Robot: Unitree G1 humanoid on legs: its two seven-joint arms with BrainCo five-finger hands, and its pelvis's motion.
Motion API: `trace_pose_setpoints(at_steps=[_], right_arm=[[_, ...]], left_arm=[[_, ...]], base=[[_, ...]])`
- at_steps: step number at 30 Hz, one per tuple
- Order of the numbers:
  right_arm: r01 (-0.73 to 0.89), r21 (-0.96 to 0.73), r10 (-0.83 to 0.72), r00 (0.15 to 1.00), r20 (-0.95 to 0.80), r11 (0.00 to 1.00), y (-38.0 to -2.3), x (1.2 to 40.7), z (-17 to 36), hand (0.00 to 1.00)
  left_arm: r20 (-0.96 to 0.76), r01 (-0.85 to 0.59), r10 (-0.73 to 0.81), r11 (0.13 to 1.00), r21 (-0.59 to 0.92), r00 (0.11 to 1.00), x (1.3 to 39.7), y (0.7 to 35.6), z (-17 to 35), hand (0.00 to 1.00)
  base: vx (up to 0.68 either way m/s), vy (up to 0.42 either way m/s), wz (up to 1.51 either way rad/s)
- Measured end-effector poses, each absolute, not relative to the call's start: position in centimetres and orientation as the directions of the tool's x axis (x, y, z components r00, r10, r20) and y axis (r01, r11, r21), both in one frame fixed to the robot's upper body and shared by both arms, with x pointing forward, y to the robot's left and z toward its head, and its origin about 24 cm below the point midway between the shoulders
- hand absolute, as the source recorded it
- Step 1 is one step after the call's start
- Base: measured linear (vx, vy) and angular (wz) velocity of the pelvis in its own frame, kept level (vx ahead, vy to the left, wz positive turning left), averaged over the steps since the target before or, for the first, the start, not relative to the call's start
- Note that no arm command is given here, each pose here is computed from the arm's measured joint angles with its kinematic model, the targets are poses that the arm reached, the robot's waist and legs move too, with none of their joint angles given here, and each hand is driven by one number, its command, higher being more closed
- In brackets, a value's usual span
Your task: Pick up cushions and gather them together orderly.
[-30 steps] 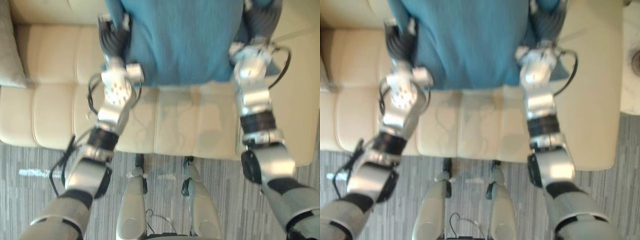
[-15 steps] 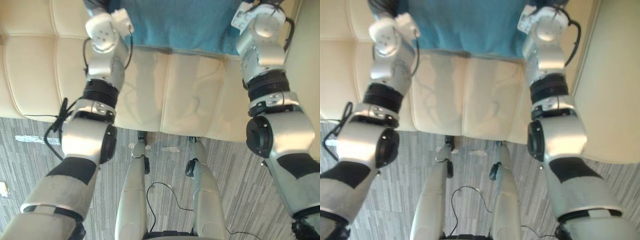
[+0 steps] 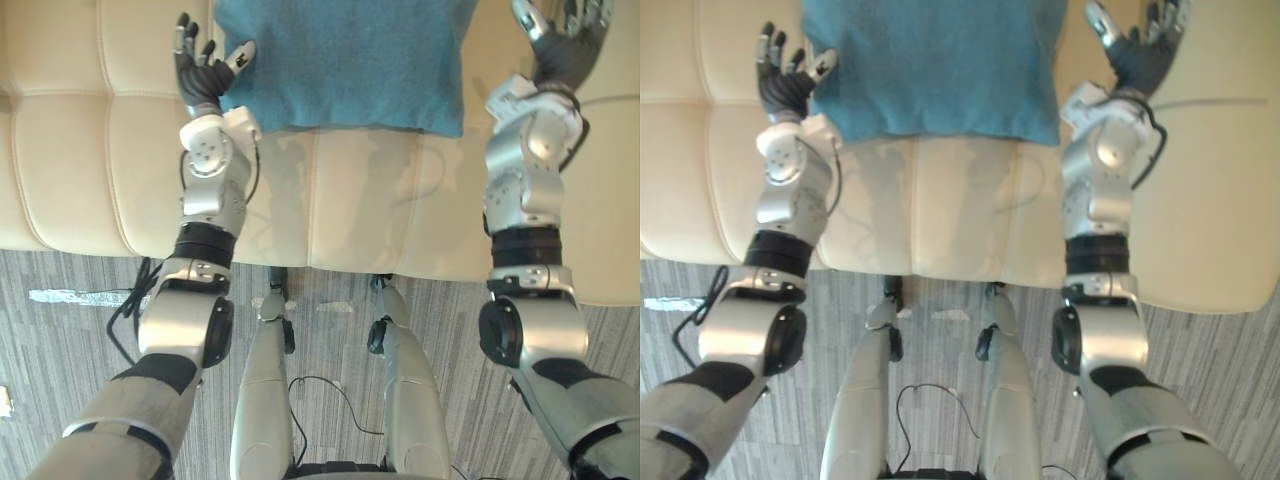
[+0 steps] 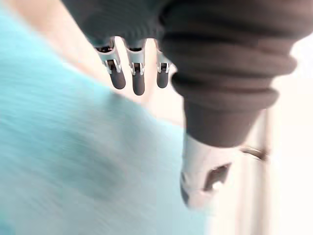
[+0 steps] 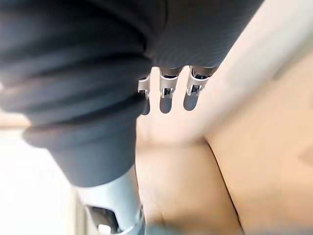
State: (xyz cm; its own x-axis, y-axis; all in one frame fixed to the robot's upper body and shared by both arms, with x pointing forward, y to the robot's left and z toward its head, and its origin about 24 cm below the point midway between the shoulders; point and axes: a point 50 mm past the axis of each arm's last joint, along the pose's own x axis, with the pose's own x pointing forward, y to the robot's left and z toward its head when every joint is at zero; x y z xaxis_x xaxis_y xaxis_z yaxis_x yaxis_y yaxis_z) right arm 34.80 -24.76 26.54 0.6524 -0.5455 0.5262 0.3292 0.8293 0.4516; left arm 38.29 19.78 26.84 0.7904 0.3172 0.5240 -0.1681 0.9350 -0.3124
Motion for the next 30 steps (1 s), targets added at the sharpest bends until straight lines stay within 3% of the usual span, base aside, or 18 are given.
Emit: trace_pose_setpoints(at_steps=[4,7,10,15,19,21,24,30], right_arm=[[0.395,0.347,-0.525,0.644,0.556,0.851,-26.3,31.8,22.9,0.00],[0.458,0.221,-0.505,0.716,0.482,0.861,-26.6,29.4,17.2,0.00],[0.474,0.092,-0.480,0.833,0.275,0.875,-25.6,26.3,9.5,0.00],[0.426,-0.019,-0.426,0.901,-0.078,0.905,-22.6,22.1,0.2,0.00],[0.385,-0.052,-0.377,0.854,-0.359,0.922,-20.7,19.1,-6.0,0.00],[0.337,-0.100,-0.338,0.783,-0.523,0.936,-19.9,17.0,-9.5,0.00],[0.284,-0.151,-0.312,0.697,-0.646,0.947,-19.5,14.9,-12.1,0.00],[0.238,-0.197,-0.305,0.618,-0.725,0.951,-19.9,13.6,-13.6,0.00]], left_arm=[[0.553,-0.202,0.333,0.937,-0.286,0.764,36.0,21.6,24.1,0.00],[0.417,-0.267,0.362,0.925,-0.269,0.834,33.8,22.0,16.7,0.00],[0.126,-0.331,0.371,0.908,-0.256,0.920,29.6,20.8,6.6,0.00],[-0.246,-0.360,0.315,0.919,-0.161,0.917,22.9,19.1,-3.3,0.00],[-0.515,-0.359,0.269,0.930,-0.083,0.814,18.1,18.1,-9.2,0.00],[-0.672,-0.319,0.227,0.948,-0.015,0.705,14.9,17.5,-12.5,0.00],[-0.733,-0.280,0.218,0.959,0.040,0.644,13.4,18.0,-13.7,0.00],[-0.763,-0.245,0.243,0.963,0.114,0.598,12.4,19.4,-14.4,0.00]], base=[[0.02,-0.054,-0.17],[0.05,-0.053,-0.11],[0.10,-0.034,0.00],[0.11,-0.003,-0.05],[0.10,0.029,-0.08],[0.07,0.042,-0.11],[0.06,0.063,-0.19],[0.02,0.060,-0.24]])
